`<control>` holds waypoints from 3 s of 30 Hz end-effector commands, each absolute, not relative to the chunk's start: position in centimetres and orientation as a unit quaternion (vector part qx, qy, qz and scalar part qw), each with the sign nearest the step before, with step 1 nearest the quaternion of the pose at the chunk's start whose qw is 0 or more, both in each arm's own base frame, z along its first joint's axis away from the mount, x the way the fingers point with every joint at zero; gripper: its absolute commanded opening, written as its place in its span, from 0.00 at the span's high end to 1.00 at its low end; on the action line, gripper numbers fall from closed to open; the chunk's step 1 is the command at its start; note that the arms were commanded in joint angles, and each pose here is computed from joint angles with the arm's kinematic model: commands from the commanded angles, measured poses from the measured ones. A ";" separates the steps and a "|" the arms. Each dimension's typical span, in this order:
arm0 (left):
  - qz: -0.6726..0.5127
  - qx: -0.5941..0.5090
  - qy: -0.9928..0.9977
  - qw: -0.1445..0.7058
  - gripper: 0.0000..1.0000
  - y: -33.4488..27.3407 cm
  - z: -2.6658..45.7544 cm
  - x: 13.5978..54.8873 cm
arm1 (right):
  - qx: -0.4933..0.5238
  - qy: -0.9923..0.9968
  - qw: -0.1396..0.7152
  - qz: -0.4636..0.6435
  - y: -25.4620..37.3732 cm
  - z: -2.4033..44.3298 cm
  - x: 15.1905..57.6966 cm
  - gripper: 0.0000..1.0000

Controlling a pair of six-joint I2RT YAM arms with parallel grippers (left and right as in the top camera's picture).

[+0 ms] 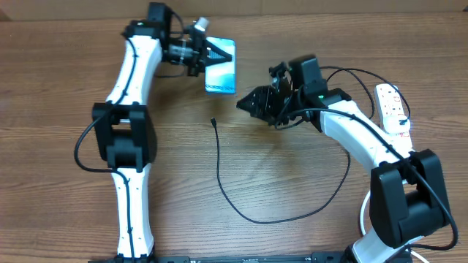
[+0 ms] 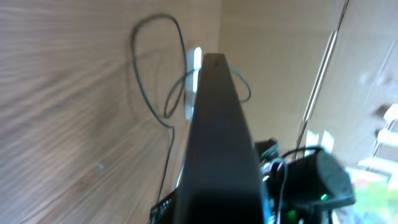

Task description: Plug charger to phone and switch on socket

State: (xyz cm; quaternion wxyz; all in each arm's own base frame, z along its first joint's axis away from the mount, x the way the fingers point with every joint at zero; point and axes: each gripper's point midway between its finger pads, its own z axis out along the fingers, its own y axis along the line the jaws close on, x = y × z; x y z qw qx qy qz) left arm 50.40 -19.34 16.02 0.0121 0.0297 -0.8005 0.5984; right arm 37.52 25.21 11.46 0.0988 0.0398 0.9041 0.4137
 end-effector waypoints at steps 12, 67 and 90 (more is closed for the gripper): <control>0.600 0.094 -0.794 -0.022 0.96 -11.6 17.5 51.7 | -0.044 0.948 0.266 0.170 27.3 8.8 37.7 0.63; 0.596 0.099 -0.797 -0.008 0.96 -11.6 17.3 51.0 | -0.161 0.933 0.296 0.125 33.1 -0.8 37.9 0.85; 0.596 0.098 -0.797 -0.008 0.96 -11.6 17.3 51.0 | -0.111 0.940 0.317 0.057 27.3 7.1 39.4 0.96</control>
